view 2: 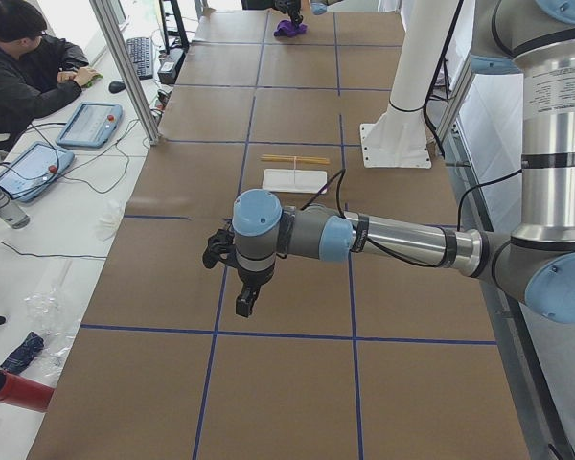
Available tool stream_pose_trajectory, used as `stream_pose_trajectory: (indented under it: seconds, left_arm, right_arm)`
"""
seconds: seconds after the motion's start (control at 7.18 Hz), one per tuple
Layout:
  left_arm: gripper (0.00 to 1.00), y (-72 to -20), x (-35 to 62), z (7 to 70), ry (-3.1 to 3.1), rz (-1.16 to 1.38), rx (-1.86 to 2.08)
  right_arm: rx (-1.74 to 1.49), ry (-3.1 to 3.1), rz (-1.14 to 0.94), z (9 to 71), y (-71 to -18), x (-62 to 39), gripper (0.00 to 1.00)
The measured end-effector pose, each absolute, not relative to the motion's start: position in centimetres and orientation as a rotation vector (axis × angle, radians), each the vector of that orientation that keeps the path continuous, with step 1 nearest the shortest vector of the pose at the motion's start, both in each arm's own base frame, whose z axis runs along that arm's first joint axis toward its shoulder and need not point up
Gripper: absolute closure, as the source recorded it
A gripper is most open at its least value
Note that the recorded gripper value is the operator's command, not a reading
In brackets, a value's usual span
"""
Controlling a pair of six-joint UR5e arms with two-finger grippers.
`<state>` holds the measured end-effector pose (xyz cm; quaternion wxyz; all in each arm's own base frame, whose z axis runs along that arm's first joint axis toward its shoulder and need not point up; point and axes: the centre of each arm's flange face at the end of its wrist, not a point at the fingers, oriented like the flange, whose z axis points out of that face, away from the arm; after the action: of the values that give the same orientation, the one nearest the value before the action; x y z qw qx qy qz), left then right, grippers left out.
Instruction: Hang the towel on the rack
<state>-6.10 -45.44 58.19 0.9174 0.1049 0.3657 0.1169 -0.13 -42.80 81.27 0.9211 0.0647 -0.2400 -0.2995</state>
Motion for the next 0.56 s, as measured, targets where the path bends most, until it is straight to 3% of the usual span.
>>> stream_pose_trajectory:
  seconds: [0.42,0.56]
  left_arm:
    - [0.0,-45.43,-6.15,58.13,0.752,0.24,0.217]
    - [0.0,-45.44,-6.14,58.12,0.752,0.241,0.218]
  right_arm:
    - [0.12,-0.489,-0.626,81.83,-42.52,-0.41,0.42]
    - [0.115,-0.489,-0.627,82.07,-42.38,-0.42,0.46]
